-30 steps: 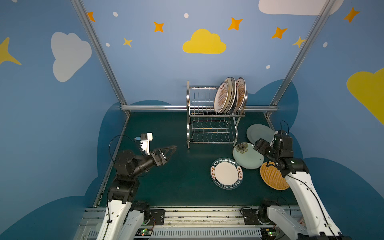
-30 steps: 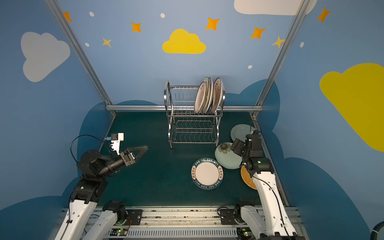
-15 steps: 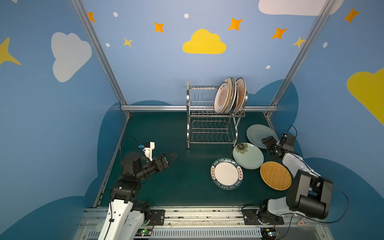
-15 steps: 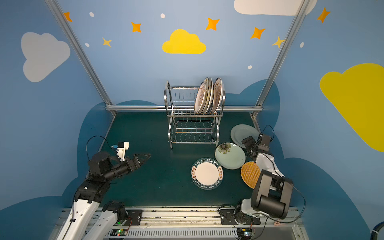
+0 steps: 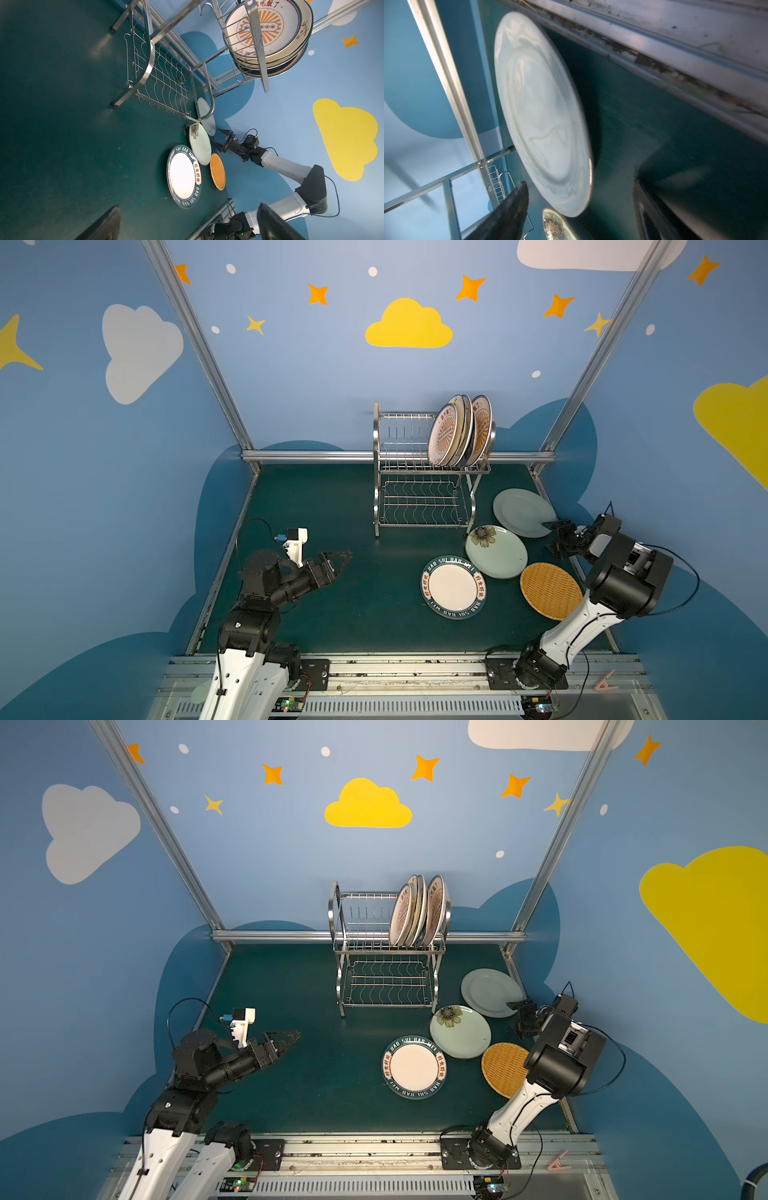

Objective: Load plates into a dish rack
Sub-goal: Pick up the plate from the top-right of the table.

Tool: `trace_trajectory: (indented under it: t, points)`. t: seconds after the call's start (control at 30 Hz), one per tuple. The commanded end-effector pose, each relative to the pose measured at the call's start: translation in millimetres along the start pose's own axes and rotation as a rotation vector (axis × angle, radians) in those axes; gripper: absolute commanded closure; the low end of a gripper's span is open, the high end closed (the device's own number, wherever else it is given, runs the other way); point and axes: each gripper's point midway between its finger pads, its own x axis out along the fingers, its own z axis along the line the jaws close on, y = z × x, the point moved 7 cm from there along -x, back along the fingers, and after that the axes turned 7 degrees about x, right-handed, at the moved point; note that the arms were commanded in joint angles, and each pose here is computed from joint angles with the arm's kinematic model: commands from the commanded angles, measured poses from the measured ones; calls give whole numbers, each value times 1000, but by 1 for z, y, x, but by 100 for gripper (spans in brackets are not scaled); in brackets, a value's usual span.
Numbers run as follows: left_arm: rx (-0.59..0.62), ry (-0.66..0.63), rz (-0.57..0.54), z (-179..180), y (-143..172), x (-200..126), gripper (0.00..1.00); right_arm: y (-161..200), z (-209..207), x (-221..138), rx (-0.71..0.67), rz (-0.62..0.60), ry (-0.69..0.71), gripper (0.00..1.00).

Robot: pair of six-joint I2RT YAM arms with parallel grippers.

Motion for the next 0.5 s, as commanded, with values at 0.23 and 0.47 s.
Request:
trace_trajectory:
  t: [0.23, 0.47]
  points:
    - [1, 13, 2, 0, 0, 0, 0, -9, -14, 36, 62, 105, -42, 29]
    - [-6, 10, 0, 1, -1, 0, 0, -11, -15, 52, 76, 150, -58, 35]
